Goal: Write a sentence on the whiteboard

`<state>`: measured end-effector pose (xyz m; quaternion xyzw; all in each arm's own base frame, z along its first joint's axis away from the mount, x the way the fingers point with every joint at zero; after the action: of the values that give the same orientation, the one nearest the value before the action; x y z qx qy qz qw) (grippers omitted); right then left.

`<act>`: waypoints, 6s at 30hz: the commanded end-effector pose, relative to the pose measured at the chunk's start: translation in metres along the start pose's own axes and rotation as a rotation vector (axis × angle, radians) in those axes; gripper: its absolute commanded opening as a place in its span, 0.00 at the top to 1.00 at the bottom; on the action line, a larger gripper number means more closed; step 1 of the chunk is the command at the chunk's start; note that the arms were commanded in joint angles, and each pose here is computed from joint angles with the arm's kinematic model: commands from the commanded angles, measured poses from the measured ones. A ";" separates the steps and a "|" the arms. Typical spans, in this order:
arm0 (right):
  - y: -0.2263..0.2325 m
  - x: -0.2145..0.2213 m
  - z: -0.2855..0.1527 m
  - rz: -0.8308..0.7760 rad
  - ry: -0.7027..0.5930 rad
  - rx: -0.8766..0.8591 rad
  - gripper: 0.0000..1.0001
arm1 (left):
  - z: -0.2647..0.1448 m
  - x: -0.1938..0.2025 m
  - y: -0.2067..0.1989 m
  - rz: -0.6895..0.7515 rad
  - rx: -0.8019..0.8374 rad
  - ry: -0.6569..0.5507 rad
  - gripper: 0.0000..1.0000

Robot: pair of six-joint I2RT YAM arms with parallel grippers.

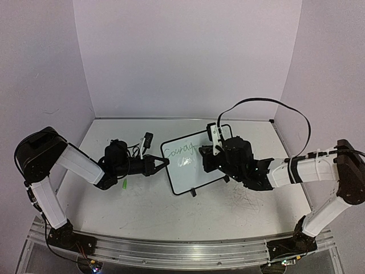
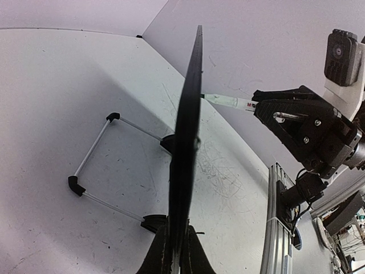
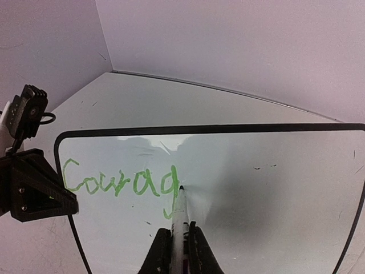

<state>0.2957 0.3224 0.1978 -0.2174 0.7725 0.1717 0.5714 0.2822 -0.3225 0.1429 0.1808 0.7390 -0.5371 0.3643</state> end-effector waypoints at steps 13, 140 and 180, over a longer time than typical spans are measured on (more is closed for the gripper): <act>-0.007 -0.015 0.004 0.033 -0.053 0.071 1.00 | -0.005 -0.004 -0.004 -0.008 -0.006 -0.005 1.00; -0.027 -0.035 -0.046 -0.017 -0.066 0.049 1.00 | -0.002 -0.006 0.005 0.014 -0.064 0.002 0.93; -0.032 -0.048 0.002 -0.080 -0.074 0.093 1.00 | -0.002 0.003 0.011 0.031 -0.078 0.032 1.00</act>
<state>0.3176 0.3012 0.2232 -0.2336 0.7616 0.1220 0.5920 0.2826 -0.3201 0.1414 0.1867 0.7462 -0.5215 0.3694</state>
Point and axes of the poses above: each gripper's point midway between its finger pads, its own z axis out along the fingers, its own y axis along the line the jaws close on, x = y × z, the point moved 3 cm from there along -z, back along the fingers, and after that the axes turned 5 degrees about -z, right-handed, at the moved point
